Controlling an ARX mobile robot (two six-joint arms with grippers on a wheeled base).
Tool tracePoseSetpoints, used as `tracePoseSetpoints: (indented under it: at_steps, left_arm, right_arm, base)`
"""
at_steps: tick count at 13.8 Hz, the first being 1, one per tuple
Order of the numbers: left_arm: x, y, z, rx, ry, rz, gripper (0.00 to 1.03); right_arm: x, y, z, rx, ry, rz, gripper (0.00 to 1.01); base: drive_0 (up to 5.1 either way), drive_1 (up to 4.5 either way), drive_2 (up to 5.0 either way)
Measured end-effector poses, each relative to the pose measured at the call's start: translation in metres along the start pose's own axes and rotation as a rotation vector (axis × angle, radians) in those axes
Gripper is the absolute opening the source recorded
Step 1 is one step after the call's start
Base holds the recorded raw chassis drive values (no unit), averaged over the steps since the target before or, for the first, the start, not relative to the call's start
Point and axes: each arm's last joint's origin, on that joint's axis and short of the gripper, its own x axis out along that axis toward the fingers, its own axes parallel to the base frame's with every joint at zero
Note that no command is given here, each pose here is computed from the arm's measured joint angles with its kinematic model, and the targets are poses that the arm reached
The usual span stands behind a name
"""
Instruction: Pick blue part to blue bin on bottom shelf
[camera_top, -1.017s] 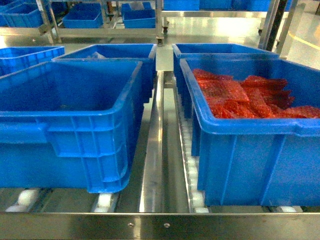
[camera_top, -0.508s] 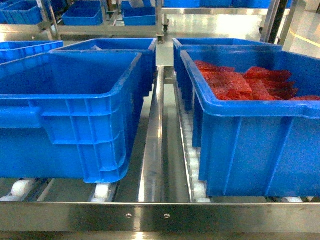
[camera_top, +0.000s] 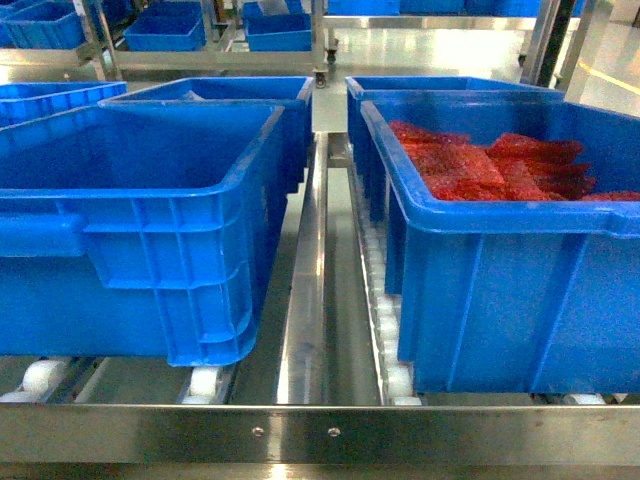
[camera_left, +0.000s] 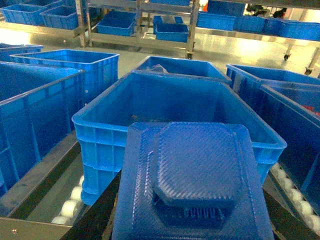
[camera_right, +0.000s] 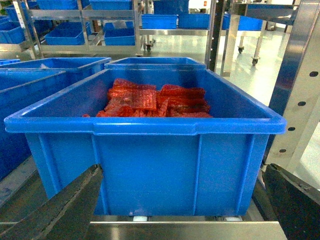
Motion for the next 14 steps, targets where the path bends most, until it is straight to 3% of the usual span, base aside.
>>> tracePoseSetpoints:
  at_steps: [3, 14]
  left_arm:
    - [0.0, 0.0, 0.0, 0.0, 0.0, 0.0, 0.43]
    - [0.0003, -0.0001, -0.0002, 0.001, 0.003, -0.001, 0.43]
  right_arm:
    - [0.0, 0.0, 0.0, 0.0, 0.0, 0.0, 0.98]
    - [0.0, 0.0, 0.0, 0.0, 0.0, 0.0, 0.98]
  base:
    - [0.0, 0.9, -0.9]
    - [0.0, 4.29, -4.3]
